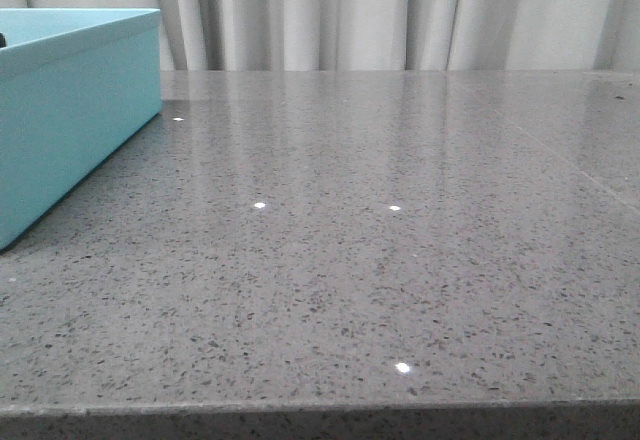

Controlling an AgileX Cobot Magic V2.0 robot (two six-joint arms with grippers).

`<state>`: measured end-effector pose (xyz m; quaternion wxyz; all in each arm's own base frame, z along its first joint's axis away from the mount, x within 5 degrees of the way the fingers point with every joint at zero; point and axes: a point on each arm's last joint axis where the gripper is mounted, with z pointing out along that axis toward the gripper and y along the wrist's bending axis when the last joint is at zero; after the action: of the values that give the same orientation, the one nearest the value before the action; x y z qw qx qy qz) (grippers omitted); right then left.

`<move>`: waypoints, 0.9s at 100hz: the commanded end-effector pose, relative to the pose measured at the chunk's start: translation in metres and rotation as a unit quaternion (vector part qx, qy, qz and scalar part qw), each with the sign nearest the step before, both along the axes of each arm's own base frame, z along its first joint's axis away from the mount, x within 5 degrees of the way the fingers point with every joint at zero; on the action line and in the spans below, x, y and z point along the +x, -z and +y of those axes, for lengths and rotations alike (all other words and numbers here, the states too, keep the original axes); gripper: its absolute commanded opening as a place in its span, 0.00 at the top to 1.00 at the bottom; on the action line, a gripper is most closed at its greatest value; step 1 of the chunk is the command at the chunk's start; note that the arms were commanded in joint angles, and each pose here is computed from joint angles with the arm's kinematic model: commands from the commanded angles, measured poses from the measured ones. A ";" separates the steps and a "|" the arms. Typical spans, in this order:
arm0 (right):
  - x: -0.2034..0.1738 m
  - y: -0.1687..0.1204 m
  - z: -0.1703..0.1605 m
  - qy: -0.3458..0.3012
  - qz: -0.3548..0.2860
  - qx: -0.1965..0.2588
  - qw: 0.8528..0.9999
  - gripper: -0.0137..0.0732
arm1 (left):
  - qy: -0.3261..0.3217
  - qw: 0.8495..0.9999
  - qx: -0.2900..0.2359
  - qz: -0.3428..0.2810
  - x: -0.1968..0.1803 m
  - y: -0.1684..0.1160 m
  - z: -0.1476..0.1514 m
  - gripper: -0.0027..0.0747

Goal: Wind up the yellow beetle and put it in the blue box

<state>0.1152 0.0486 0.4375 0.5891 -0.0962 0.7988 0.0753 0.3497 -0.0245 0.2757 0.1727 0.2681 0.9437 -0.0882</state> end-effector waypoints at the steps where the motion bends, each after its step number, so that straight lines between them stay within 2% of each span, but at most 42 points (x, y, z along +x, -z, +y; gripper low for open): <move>1: 0.000 -0.012 -0.001 -0.004 -0.043 -0.003 0.999 0.33 | -0.016 0.999 -0.020 -0.046 -0.001 -0.030 -0.004 0.24; 18: 0.000 -0.012 -0.001 -0.004 -0.043 -0.003 0.999 0.33 | -0.032 0.996 -0.033 -0.081 -0.005 -0.062 -0.005 0.24; 37: 0.000 -0.012 -0.001 -0.004 -0.043 -0.003 0.999 0.33 | -0.039 0.980 -0.076 -0.181 -0.040 -0.123 -0.009 0.24; 47: 0.000 -0.012 -0.001 -0.004 -0.043 -0.003 0.999 0.33 | -0.050 0.959 -0.105 -0.259 -0.070 -0.155 -0.010 0.24; 59: 0.001 -0.013 -0.003 0.004 -0.049 -0.015 0.999 0.33 | -0.070 0.929 -0.125 -0.341 -0.109 -0.176 -0.009 0.24; 77: 0.001 -0.011 -0.010 0.032 -0.052 -0.048 0.997 0.33 | -0.095 0.896 -0.145 -0.408 -0.165 -0.172 -0.006 0.25; 90: -0.003 -0.003 -0.017 0.042 -0.067 -0.073 0.994 0.33 | -0.117 0.864 -0.158 -0.464 -0.207 -0.161 -0.002 0.25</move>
<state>0.1160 0.0380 0.4316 0.5955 -0.0993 0.7972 0.0061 0.1681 -0.0298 0.4295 0.5691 0.1733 0.7999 -0.0791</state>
